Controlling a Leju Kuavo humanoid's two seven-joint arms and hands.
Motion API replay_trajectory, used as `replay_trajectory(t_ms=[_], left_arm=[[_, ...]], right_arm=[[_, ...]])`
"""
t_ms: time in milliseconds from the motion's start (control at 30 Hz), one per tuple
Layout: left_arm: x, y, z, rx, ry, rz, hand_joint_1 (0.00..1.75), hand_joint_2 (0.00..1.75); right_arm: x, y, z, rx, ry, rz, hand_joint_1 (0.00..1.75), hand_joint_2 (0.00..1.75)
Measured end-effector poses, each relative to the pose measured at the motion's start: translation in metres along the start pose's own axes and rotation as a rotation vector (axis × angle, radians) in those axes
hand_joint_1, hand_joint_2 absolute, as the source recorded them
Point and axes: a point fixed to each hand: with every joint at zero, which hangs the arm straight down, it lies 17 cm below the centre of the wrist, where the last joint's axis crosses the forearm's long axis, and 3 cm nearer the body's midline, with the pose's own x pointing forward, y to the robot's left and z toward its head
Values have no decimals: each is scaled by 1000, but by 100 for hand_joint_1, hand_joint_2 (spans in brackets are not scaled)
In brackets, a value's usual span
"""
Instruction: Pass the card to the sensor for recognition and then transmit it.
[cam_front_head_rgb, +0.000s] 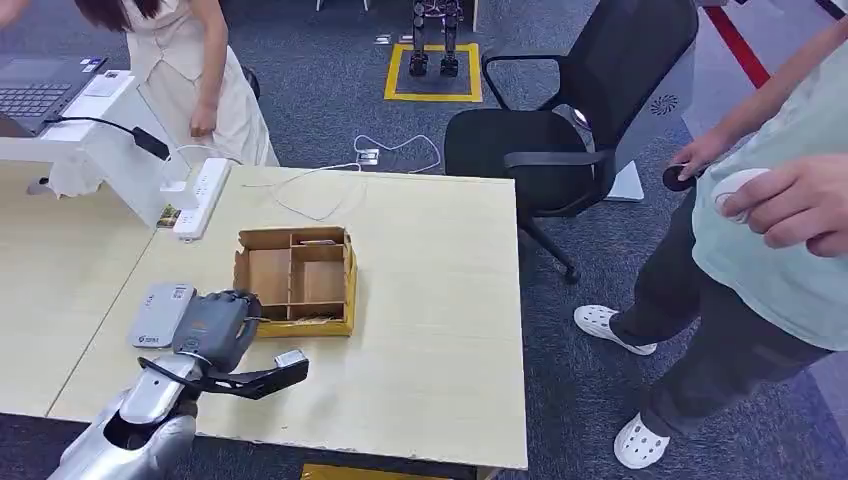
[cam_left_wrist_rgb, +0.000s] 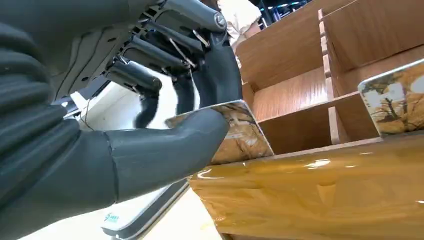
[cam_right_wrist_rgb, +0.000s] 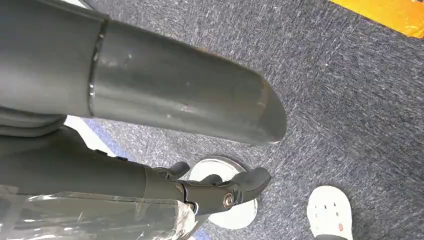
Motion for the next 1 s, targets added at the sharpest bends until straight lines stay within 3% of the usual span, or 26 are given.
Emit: replay_trajectory(t_ms=[233, 267, 300, 500, 1000], left_arm=[[0, 1, -1, 3, -1, 1, 175, 175], [1, 1, -1, 5, -7, 2, 175, 0], [1, 2, -1, 7, -10, 3, 175, 175], [10, 12, -2, 72, -64, 53, 175, 175], [-9, 36, -6, 155, -44, 116, 175, 175]], right_arm=[[1, 0, 0, 0, -1, 0, 0, 0], [1, 0, 0, 1, -2, 0, 0, 0], [1, 0, 0, 1, -2, 1, 0, 0], [1, -1, 0, -1, -7, 3, 0, 0], [2, -1, 0, -2, -13, -2, 0, 0]])
